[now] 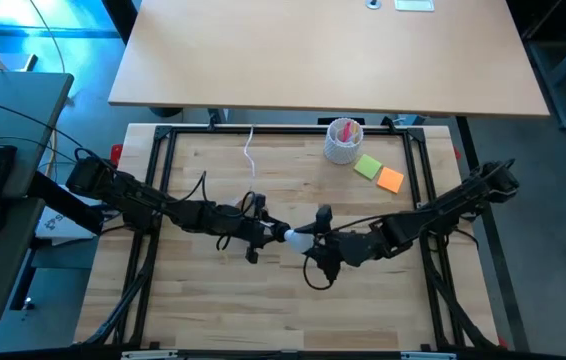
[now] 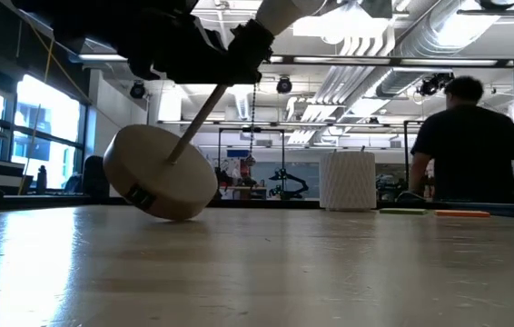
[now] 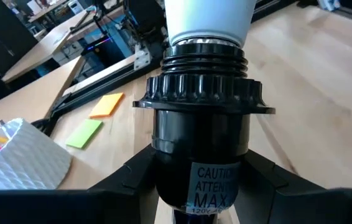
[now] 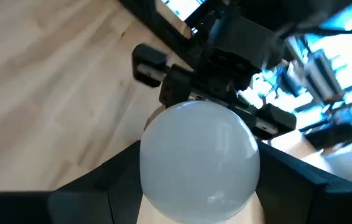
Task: Screw lightbulb
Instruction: Remove the light bulb from the lamp
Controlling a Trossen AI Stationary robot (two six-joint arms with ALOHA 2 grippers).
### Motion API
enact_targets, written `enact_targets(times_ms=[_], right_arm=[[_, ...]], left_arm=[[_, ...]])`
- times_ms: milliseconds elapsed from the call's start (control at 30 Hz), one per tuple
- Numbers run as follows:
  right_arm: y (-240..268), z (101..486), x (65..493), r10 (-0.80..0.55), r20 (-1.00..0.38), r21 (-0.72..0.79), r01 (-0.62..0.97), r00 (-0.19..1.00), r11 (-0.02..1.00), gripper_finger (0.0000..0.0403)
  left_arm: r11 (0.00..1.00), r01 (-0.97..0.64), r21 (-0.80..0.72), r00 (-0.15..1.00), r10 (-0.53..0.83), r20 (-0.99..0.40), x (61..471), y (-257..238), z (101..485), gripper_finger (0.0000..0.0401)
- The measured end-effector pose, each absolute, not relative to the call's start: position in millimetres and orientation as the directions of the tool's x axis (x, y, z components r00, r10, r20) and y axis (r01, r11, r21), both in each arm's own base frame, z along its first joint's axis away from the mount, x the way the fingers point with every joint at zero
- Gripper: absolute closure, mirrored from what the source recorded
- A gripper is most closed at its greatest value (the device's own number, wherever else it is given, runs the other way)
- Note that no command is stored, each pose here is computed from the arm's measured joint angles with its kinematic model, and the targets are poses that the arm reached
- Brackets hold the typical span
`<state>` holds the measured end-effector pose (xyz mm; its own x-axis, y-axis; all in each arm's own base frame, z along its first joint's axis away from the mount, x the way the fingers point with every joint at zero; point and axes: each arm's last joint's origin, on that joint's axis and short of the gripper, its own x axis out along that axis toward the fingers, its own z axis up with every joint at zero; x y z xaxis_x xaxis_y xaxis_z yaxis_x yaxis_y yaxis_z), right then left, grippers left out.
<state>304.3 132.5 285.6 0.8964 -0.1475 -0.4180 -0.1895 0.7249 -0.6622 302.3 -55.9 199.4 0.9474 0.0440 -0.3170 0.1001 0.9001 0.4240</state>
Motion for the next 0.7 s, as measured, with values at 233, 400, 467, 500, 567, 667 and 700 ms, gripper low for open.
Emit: enact_targets(times_ms=[233,400,467,500,567,667,700], right_arm=[[130,290,307,-0.128,-0.414,-0.564,-0.144,0.901,0.813,0.0121],[132,296,308,-0.091,-0.381,-0.48,-0.112,0.92,0.87,0.0097],[134,297,307,-0.088,-0.374,-0.481,-0.112,0.923,0.869,0.0095],[135,297,307,-0.092,-0.373,-0.489,-0.112,0.923,0.865,0.0095],[138,299,305,-0.107,-0.369,-0.503,-0.101,0.923,0.858,0.0095],[144,312,304,-0.161,-0.323,-0.441,0.002,0.932,0.897,0.0094],[146,318,302,-0.187,-0.316,-0.406,0.045,0.93,0.913,0.0094]], left_arm=[[0.904,0.102,0.416,0.947,0.04,-0.319,302,-56,199,0.0256],[0.898,0.099,0.429,0.942,0.054,-0.33,302,-55,198,0.0256],[0.901,0.097,0.423,0.941,0.055,-0.334,302,-55,198,0.0256],[0.901,0.097,0.423,0.941,0.055,-0.334,302,-55,198,0.0256],[0.901,0.098,0.422,0.942,0.054,-0.332,302,-55,198,0.0256],[0.901,0.1,0.422,0.942,0.051,-0.332,302,-55,198,0.0256],[0.901,0.1,0.422,0.942,0.051,-0.332,302,-55,198,0.0256]])
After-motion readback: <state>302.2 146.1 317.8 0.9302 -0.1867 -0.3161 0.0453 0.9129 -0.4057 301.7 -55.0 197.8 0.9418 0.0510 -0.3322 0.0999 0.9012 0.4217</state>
